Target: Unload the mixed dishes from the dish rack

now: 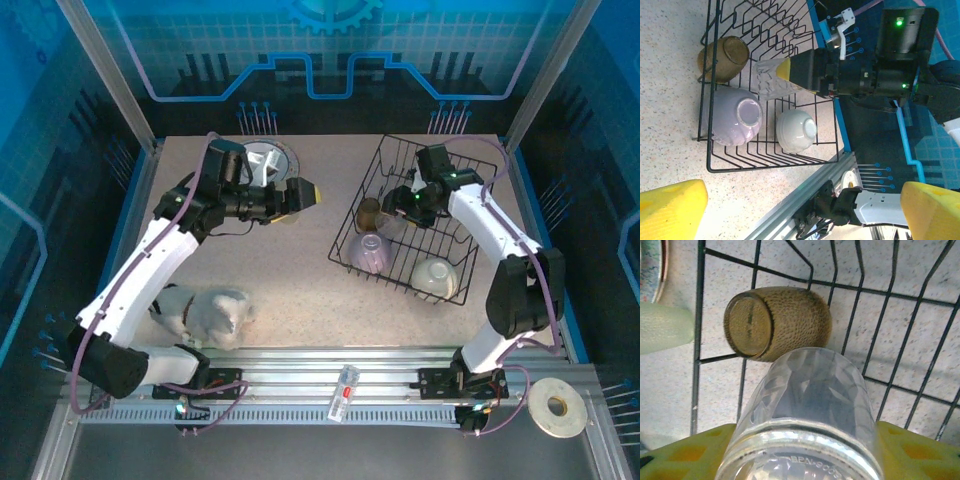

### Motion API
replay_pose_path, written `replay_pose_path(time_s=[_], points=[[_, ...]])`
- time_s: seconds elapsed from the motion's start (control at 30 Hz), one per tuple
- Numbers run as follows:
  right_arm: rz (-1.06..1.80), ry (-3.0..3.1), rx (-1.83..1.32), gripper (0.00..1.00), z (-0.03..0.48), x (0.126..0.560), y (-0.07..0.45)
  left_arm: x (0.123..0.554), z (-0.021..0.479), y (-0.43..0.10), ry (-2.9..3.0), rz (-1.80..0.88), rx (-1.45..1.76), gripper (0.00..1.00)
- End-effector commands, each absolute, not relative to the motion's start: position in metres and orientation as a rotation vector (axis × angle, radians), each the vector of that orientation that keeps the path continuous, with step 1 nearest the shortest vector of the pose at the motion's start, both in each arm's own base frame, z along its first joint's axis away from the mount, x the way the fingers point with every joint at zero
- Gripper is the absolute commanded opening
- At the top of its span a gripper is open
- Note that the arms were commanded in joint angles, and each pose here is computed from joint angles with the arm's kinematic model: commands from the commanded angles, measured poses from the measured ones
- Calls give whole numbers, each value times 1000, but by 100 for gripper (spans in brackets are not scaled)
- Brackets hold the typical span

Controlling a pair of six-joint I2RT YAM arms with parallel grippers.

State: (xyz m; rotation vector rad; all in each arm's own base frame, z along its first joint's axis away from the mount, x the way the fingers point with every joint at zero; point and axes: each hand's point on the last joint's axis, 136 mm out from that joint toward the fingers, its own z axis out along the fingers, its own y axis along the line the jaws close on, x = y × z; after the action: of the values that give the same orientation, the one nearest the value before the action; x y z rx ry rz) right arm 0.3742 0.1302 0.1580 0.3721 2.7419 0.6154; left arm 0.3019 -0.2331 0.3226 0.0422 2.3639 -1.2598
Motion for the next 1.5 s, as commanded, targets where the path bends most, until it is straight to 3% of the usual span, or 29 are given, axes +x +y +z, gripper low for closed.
replay_pose_path(time_s=[0.0,0.5,1.47], points=[[774,2685,414,16,179,368,138,305,321,-240,2357,-1329,49,99],[1034,2594,508,16,206,345,144,314,315,-250,2361,-1389,63,99],[1216,2509,551,16,232,322,154,308,293,-264,2370,-1466,131,97]])
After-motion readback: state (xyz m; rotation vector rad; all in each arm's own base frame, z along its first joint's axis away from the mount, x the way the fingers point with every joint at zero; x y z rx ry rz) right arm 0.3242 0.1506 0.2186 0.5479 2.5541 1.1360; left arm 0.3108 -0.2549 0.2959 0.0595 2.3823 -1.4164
